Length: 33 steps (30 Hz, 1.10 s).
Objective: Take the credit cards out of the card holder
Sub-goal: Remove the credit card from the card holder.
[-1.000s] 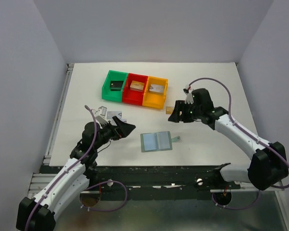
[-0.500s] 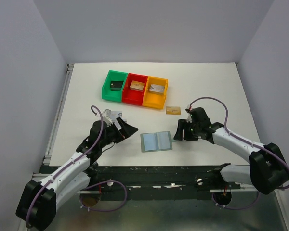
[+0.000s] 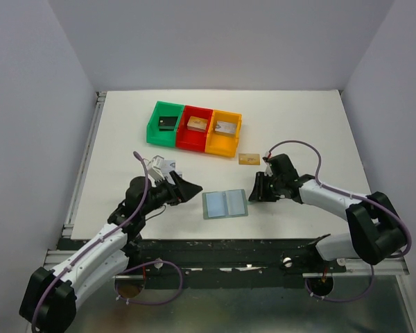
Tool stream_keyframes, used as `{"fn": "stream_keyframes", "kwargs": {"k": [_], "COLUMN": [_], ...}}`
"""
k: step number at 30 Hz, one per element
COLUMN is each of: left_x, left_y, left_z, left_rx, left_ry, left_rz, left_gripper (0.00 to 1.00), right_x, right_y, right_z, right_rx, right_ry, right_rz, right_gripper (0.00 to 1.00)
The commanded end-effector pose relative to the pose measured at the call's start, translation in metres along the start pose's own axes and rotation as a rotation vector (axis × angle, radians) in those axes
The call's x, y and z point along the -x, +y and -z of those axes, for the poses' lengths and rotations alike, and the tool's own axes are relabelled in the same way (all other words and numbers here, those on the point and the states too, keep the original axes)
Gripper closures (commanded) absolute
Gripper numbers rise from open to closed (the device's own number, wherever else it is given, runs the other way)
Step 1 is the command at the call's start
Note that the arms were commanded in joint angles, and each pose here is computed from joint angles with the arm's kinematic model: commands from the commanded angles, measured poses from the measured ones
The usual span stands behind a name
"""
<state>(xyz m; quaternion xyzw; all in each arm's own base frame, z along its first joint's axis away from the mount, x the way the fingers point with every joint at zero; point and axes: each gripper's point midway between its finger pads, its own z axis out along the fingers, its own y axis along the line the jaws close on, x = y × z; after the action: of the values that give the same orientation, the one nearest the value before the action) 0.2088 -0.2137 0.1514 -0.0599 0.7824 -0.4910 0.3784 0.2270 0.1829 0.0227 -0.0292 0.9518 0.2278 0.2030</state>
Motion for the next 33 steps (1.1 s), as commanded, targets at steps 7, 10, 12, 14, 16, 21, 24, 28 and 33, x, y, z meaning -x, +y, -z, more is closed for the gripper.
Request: {"fn": "stream_keyframes", "kwargs": {"k": [7, 10, 12, 14, 16, 21, 24, 28, 33], "left_x": [-0.03, -0.034, -0.039, -0.044, -0.047, -0.055, -0.063, -0.074, -0.086], "left_y": [-0.014, -0.016, -0.014, -0.014, -0.016, -0.016, -0.013, -0.015, -0.019], "left_z": [-0.015, -0.021, -0.025, -0.029, -0.034, -0.045, -0.054, -0.067, -0.081], "left_rx": [-0.035, -0.022, 0.005, 0.026, 0.025, 0.043, 0.065, 0.08, 0.077], "left_ry": [0.126, 0.164, 0.202, 0.235, 0.257, 0.307, 0.353, 0.413, 0.458], "left_rz": [-0.074, -0.108, -0.142, -0.164, -0.177, -0.191, -0.2, -0.216, -0.243], "left_gripper": [0.2, 0.2, 0.21, 0.21, 0.21, 0.25, 0.3, 0.33, 0.33], "right_x": [-0.001, 0.002, 0.004, 0.007, 0.008, 0.008, 0.008, 0.009, 0.008], "right_y": [0.014, 0.02, 0.026, 0.037, 0.048, 0.068, 0.074, 0.081, 0.089], "right_z": [-0.007, 0.0, 0.008, 0.017, 0.025, 0.042, 0.049, 0.057, 0.063], "right_rx": [0.078, 0.101, 0.128, 0.176, 0.228, 0.327, 0.359, 0.398, 0.443], "right_ry": [0.003, -0.008, -0.011, -0.001, 0.005, 0.011, 0.005, -0.008, -0.007], "right_rz": [-0.019, -0.002, 0.024, 0.057, 0.089, 0.131, 0.15, 0.165, 0.188], "right_gripper": [0.82, 0.97, 1.0, 1.0, 1.0, 1.0, 1.0, 1.0, 1.0]}}
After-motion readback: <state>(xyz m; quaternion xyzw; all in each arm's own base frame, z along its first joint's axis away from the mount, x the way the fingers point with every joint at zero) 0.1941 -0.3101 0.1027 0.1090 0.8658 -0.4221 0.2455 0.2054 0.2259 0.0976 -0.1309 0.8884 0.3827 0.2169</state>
